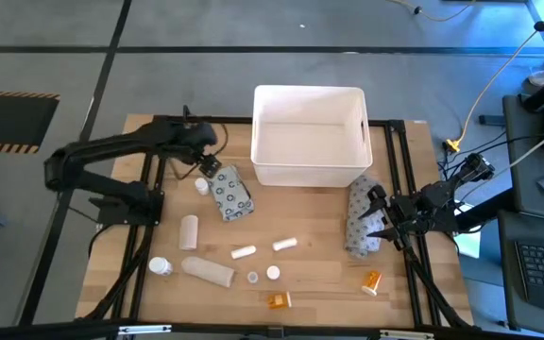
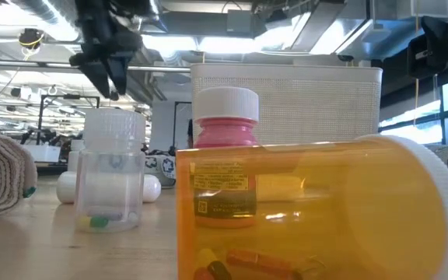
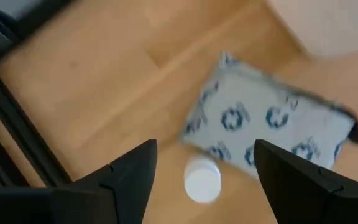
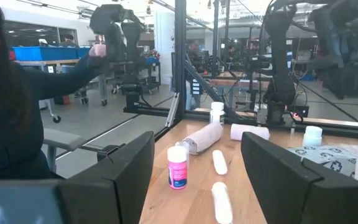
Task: Pick & place medical supplies in basket/bin
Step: Put the top white pill bottle into the white bin
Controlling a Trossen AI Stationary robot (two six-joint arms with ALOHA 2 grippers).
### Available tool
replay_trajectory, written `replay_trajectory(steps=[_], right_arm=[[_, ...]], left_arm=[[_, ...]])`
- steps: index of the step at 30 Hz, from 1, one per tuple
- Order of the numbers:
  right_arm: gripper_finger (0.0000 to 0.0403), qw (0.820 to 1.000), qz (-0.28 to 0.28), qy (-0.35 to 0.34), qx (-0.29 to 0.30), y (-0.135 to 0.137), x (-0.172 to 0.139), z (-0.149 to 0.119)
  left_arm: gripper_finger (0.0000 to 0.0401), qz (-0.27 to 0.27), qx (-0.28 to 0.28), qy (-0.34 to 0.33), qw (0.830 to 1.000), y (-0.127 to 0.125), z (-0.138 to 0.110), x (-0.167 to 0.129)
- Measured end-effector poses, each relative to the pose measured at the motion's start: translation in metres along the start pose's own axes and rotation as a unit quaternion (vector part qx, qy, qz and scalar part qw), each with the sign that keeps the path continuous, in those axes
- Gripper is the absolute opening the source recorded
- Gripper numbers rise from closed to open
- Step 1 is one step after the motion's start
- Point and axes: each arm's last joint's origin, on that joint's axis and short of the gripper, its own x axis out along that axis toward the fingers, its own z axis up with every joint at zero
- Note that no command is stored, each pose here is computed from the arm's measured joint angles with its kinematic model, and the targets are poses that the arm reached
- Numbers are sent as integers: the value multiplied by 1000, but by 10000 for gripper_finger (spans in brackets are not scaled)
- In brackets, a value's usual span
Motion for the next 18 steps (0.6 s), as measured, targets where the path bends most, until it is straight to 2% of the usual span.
replay_trajectory(steps=[4,7,11,18], right_arm=[[243,1000,0,0,0,0,0,0],[243,1000,0,0,0,0,0,0],[243,1000,0,0,0,0,0,0],[243,1000,0,0,0,0,0,0]], left_arm=[[260,5,35,67,997,-11,2,25],[260,28,52,117,991,-13,-2,40],[259,47,54,125,990,-12,-6,49],[243,34,46,131,990,-8,-14,49]])
